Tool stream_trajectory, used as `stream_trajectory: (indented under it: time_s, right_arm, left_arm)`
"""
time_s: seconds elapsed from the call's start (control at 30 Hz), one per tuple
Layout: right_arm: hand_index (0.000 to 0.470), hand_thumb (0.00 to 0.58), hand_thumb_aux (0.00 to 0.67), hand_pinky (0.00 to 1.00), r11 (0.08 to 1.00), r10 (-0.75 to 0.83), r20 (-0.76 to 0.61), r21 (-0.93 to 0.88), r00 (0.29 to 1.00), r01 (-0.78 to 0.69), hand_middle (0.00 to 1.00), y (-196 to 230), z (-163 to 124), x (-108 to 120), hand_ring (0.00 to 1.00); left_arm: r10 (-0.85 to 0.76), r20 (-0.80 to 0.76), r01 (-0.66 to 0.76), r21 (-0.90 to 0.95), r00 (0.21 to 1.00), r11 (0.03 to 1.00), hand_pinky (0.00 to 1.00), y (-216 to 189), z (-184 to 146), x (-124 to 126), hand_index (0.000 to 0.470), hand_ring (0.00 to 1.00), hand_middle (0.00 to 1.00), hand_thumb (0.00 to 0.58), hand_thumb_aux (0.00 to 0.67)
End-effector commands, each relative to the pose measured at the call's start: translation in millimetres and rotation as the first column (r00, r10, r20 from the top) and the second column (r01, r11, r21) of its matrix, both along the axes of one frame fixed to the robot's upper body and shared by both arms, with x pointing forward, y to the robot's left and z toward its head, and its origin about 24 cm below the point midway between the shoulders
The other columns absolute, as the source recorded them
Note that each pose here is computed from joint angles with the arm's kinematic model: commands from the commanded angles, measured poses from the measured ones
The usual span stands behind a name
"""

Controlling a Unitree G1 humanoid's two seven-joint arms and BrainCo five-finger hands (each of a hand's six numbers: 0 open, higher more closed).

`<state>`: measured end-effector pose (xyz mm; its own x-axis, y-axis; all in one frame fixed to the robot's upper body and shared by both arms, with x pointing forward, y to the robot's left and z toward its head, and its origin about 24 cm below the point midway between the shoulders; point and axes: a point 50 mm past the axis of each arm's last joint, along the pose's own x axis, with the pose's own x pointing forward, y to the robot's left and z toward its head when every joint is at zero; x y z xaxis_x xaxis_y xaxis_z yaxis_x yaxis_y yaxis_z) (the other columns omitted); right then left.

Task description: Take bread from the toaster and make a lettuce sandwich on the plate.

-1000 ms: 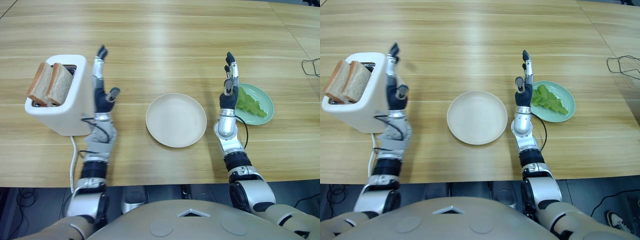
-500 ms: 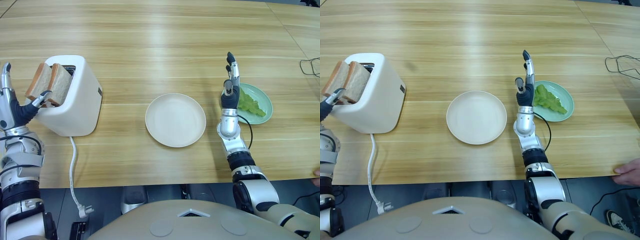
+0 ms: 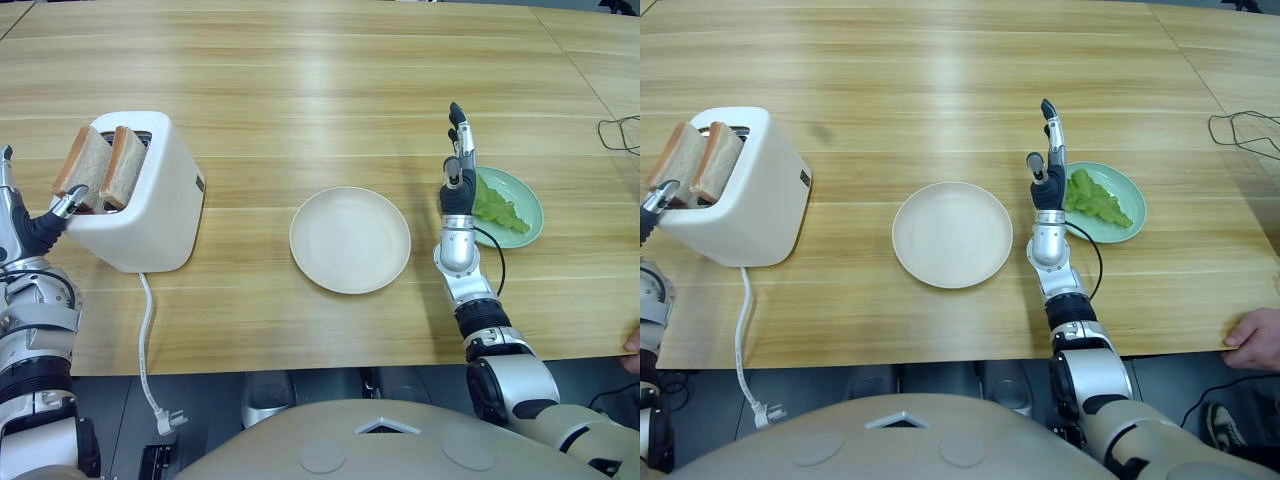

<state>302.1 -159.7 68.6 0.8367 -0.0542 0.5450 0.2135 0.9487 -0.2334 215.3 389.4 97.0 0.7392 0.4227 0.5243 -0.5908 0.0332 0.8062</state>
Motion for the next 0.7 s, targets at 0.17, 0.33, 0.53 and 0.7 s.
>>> stream_trajectory:
  time_s: [0.17,0.33,0.53,0.7]
  right_arm:
    - [0.0,0.0,0.0,0.0,1.0,-0.002,0.002,-0.01,1.0,0.002,0.0,-3,1,1,0.0]
    - [0.0,0.0,0.0,0.0,1.0,-0.006,0.002,-0.01,1.0,0.006,0.0,-4,2,2,0.0]
    - [0.0,0.0,0.0,0.0,1.0,-0.007,-0.006,-0.009,1.0,0.007,0.0,-3,1,3,0.0]
    - [0.0,0.0,0.0,0.0,1.0,-0.01,-0.015,-0.005,1.0,0.01,0.0,-2,-1,3,0.0]
  left_arm:
    - [-0.044,-0.125,0.042,-0.017,0.991,0.999,0.0,-7,-18,1,0.46,0.0,0.0,0.58,0.67]
    - [-0.142,-0.121,0.144,0.012,0.983,0.99,0.0,-25,-14,9,0.46,0.0,0.0,0.58,0.67]
    - [-0.184,-0.051,0.186,0.052,0.982,0.981,0.0,-36,0,13,0.46,0.0,0.0,0.58,0.67]
    - [-0.181,-0.012,0.181,0.022,0.983,0.983,1.0,-40,8,19,0.46,1.0,1.0,0.58,0.67]
